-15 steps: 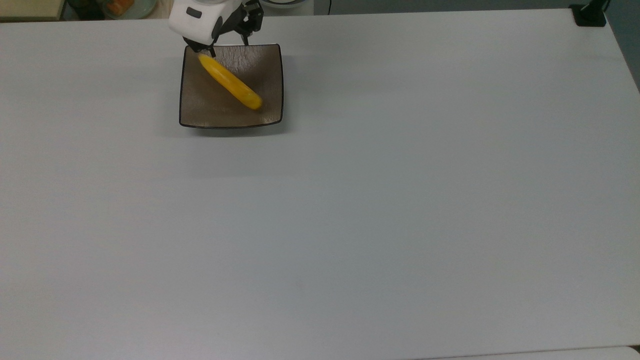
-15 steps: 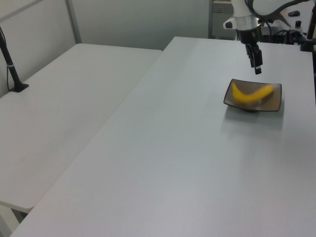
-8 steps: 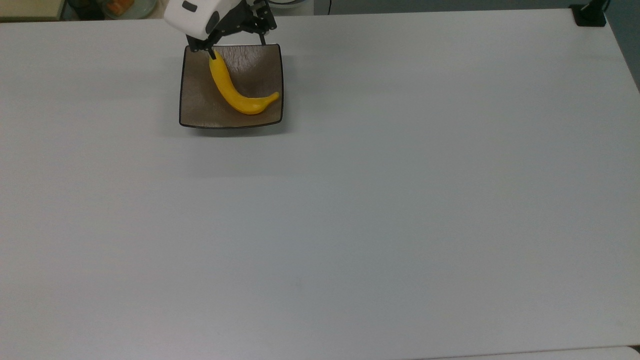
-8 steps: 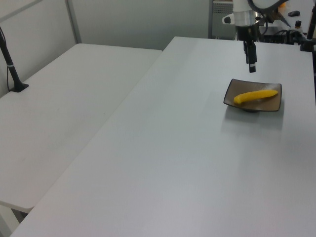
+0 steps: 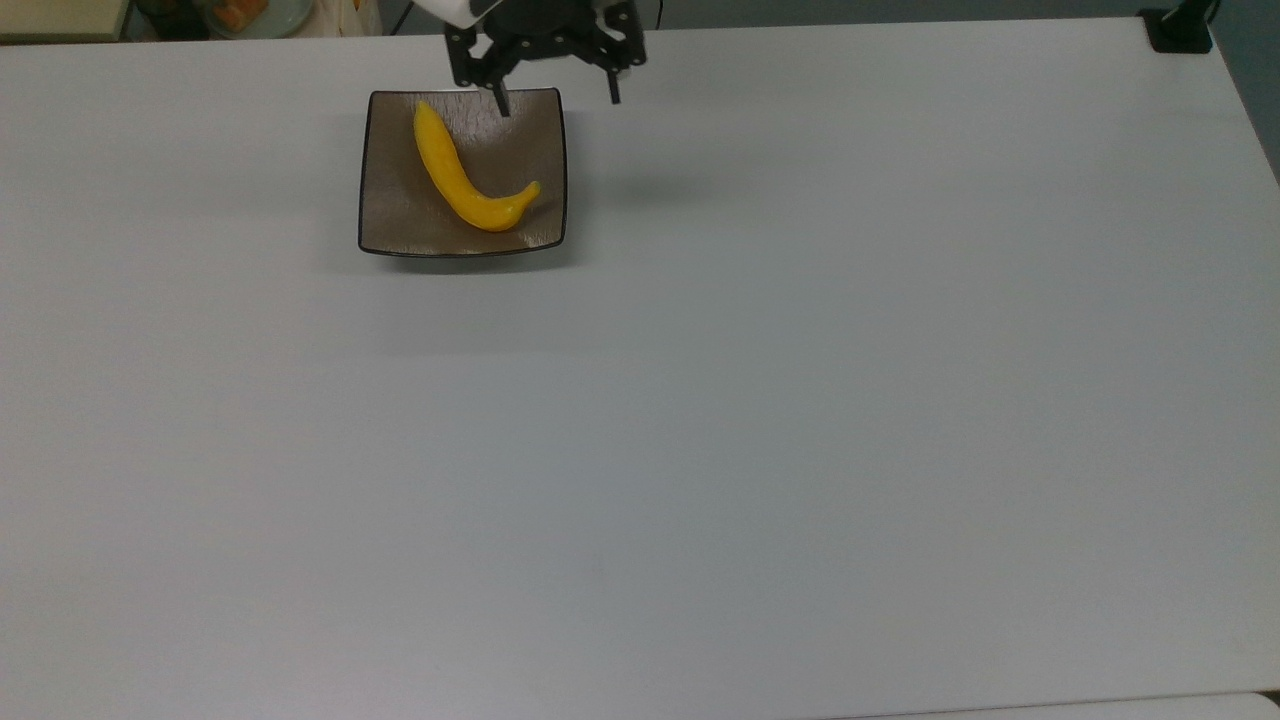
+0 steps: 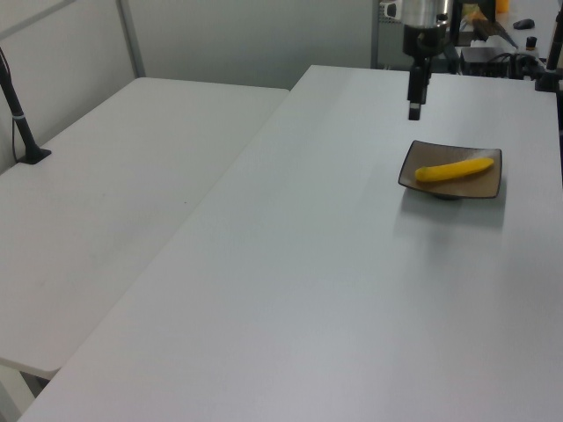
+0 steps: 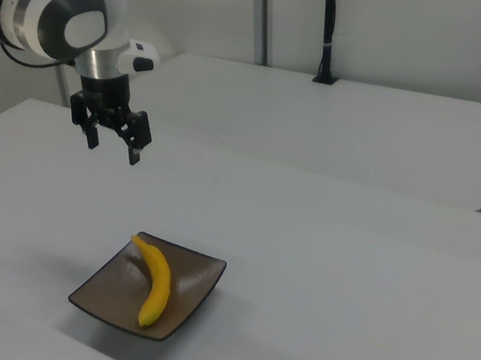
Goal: Bananas placed on a ceramic plate
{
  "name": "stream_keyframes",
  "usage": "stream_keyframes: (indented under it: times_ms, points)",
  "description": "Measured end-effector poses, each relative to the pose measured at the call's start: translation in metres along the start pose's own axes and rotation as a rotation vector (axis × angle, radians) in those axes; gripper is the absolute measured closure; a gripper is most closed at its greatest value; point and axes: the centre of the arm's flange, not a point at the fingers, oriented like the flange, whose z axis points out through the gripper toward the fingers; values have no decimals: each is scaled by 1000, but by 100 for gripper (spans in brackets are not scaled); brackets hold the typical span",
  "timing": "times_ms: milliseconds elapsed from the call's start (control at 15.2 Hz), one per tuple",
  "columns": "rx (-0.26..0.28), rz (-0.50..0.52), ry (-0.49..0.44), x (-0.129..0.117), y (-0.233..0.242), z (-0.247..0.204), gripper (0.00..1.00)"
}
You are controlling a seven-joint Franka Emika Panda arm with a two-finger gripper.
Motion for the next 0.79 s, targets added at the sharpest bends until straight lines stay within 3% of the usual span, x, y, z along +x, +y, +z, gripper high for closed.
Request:
stream_keyframes:
  times_ms: [131,394,788]
  points:
    - [-13,34,49,5,-7,-4,0]
    - [-119,2,45,7,-12,1,0]
    - [-134,1,8,5,-12,8,0]
